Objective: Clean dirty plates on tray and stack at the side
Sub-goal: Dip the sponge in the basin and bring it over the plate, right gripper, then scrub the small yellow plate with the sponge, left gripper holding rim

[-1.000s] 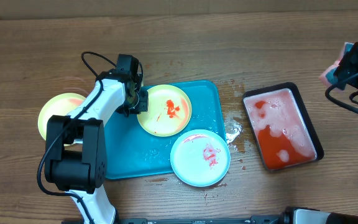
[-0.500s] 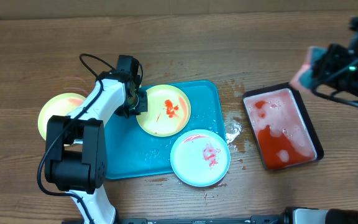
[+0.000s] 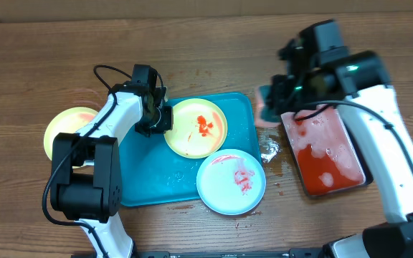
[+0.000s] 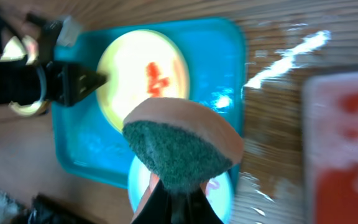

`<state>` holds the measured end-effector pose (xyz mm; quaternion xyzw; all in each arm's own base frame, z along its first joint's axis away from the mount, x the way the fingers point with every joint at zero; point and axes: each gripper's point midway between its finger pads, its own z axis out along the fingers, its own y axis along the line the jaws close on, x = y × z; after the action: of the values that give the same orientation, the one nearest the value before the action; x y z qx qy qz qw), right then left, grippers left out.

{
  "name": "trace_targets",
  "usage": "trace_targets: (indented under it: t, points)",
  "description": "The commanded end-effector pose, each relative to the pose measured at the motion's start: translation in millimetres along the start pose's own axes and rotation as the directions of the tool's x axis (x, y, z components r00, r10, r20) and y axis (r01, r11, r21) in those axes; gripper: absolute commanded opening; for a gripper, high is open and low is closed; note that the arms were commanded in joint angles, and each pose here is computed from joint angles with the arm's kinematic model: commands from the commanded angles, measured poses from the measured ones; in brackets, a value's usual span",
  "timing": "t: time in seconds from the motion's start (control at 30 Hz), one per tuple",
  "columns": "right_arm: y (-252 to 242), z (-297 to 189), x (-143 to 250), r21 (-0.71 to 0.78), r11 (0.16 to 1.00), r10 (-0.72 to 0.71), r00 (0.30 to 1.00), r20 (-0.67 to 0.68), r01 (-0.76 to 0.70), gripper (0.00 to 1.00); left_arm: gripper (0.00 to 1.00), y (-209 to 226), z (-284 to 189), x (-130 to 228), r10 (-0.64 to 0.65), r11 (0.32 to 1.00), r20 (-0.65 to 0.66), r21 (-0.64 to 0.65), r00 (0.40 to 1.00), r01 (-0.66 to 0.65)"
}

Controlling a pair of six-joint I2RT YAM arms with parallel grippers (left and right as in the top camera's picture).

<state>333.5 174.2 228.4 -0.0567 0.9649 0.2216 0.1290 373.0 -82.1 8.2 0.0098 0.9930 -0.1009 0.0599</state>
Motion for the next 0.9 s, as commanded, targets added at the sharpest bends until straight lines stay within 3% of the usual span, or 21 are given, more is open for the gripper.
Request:
trace_targets:
  t: [0.0,0.4,0.63,0.87]
  points:
    - [33,24,10,-0.096,0.991,-0.096,0.994,-0.049,0.091,0.04,0.04,-8,9,16,0.038,0.997,-0.043,0.075,0.998,-0.035]
    - [83,135,41,-0.212,0.934,-0.328,0.924,-0.196,0.287,0.04,0.04,-16,12,15,0.046,0.991,-0.027,0.128,0.999,-0.042]
    - [77,213,56,-0.172,0.971,-0.213,0.929,-0.302,0.166,0.04,0.04,-16,12,17,0.044,0.991,-0.036,0.127,0.998,-0.04]
    - [66,253,38,-0.111,0.986,-0.151,0.959,-0.239,0.128,0.04,0.04,-16,12,19,0.044,0.991,-0.042,0.126,0.998,-0.038]
